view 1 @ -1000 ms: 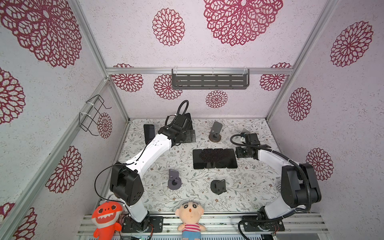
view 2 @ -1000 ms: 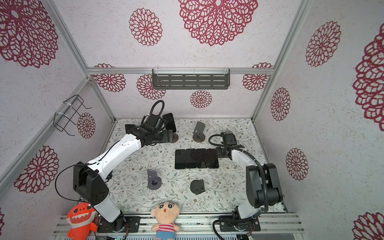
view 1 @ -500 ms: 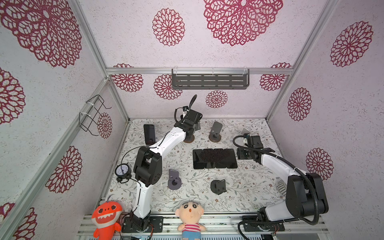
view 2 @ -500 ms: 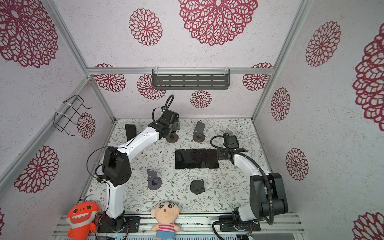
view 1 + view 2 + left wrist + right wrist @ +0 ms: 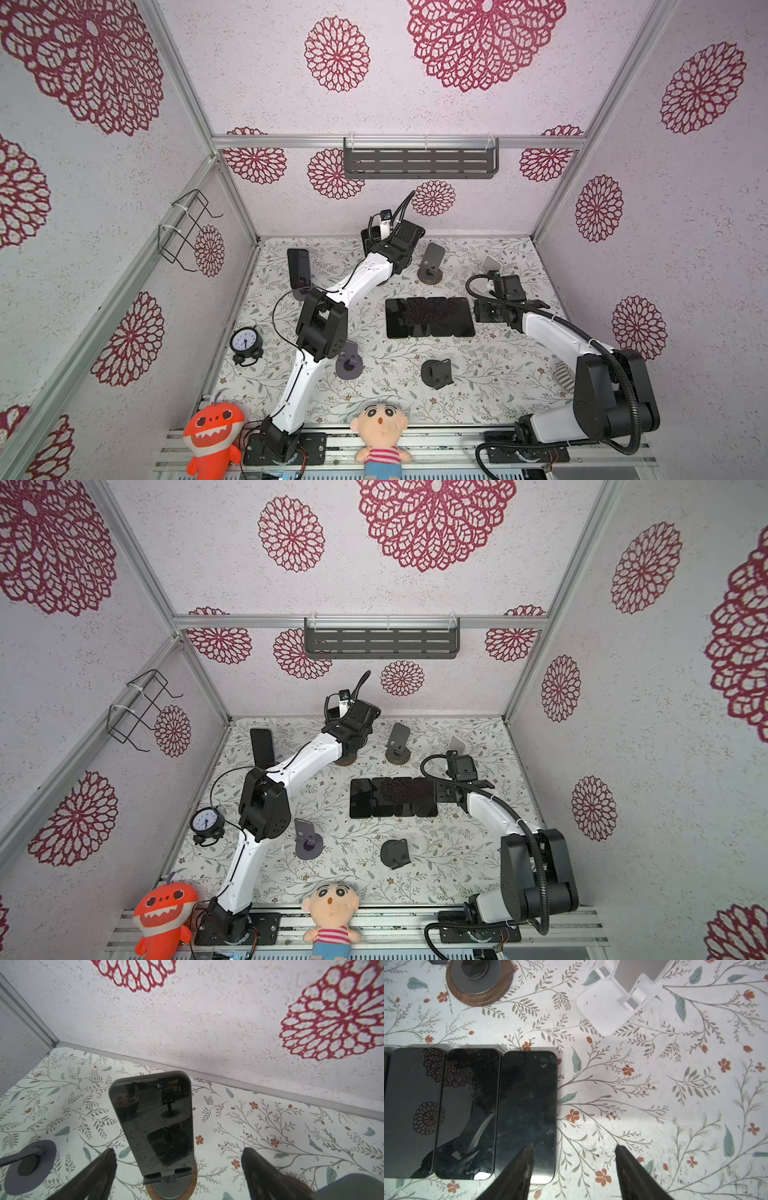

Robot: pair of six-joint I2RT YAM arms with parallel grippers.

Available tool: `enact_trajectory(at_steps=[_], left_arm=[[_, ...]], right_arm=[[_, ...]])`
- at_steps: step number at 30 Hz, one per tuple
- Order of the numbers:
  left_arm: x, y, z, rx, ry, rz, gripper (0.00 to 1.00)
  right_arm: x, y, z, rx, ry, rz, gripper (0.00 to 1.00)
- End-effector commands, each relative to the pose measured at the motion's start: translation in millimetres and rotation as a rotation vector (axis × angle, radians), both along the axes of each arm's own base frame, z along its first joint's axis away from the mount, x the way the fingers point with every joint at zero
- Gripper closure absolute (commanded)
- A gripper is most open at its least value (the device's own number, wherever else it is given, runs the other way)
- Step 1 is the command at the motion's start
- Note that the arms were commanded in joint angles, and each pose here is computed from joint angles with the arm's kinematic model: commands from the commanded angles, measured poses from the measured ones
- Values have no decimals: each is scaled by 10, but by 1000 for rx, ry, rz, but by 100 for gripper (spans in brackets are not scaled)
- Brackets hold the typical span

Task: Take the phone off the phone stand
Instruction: 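Move the left gripper to a black phone standing on a wooden-based stand, then grip the standing phone with the left gripper and lift it off the stand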

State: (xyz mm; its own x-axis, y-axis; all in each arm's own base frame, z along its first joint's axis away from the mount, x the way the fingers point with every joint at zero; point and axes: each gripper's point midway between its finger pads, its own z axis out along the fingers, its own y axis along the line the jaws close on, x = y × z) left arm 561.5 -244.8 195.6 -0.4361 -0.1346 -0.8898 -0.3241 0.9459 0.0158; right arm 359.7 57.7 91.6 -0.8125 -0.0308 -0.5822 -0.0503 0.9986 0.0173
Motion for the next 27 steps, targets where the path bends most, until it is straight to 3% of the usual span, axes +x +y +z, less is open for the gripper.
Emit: enact_trajectory(at_steps=[1, 27], left_arm=[[31, 95, -47, 46, -13, 56, 3], [136, 300, -370, 69, -8, 124, 3]], right_arm=[[28, -8, 80, -7, -37, -3, 34], [-37, -27, 73, -23, -60, 17, 34]])
